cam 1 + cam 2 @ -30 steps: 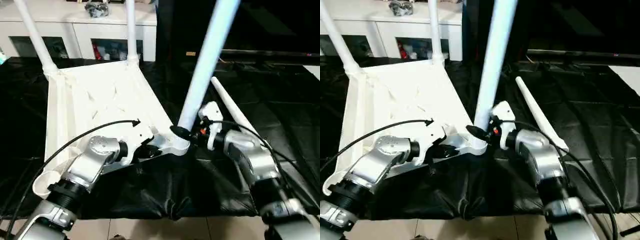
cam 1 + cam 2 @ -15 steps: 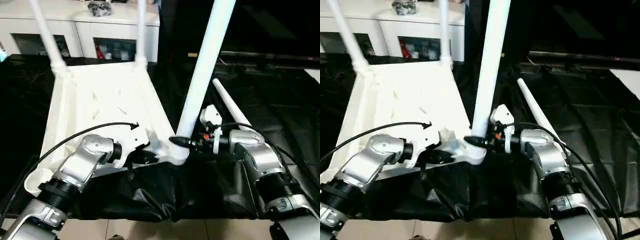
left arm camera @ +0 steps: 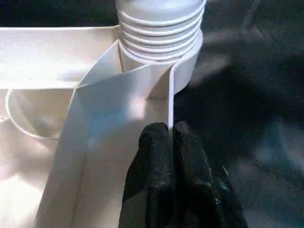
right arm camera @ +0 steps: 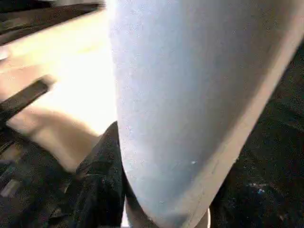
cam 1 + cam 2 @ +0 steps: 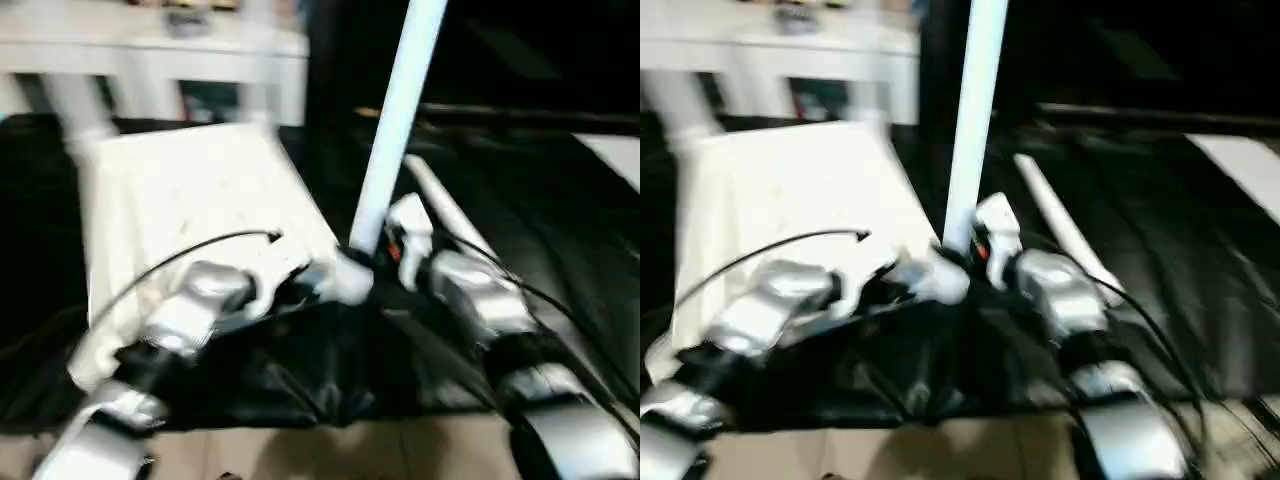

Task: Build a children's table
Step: Insert table leg to table base

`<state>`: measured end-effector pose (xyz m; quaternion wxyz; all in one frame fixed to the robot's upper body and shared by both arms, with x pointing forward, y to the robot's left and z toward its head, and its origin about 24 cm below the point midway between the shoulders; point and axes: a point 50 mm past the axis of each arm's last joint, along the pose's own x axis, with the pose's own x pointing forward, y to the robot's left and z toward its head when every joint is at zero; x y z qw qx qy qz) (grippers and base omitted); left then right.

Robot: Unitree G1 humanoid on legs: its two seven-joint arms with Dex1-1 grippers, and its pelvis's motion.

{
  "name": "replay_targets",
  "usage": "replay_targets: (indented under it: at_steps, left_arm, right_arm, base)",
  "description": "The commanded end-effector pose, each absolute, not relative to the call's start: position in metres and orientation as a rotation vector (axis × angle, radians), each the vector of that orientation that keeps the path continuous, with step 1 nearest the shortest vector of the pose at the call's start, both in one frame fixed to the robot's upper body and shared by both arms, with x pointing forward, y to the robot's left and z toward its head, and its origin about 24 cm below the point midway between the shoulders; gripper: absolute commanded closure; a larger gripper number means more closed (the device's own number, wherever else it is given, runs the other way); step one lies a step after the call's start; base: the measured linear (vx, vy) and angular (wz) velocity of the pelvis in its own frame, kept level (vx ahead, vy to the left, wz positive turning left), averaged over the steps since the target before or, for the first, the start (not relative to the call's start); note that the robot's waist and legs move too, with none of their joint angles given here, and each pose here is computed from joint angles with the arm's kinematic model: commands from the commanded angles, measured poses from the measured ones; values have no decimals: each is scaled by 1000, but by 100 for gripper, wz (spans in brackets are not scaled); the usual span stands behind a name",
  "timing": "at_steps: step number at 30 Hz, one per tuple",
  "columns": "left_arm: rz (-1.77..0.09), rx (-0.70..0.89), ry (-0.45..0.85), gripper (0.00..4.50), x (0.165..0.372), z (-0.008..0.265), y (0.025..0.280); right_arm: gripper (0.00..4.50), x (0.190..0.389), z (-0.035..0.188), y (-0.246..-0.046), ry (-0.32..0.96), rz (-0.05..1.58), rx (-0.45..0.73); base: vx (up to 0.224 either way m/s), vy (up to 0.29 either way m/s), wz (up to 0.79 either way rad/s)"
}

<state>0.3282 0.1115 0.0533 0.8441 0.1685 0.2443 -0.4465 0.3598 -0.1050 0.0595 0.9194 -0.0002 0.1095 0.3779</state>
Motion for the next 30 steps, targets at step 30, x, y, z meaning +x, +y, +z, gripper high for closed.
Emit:
replay_targets:
  at_steps: [30]
  left_arm:
    - [-692, 354, 354, 450, 341, 94, 88]
  right_arm:
    - [173, 367, 39, -80, 358, 627, 32]
  base:
    - [-2, 3, -2]
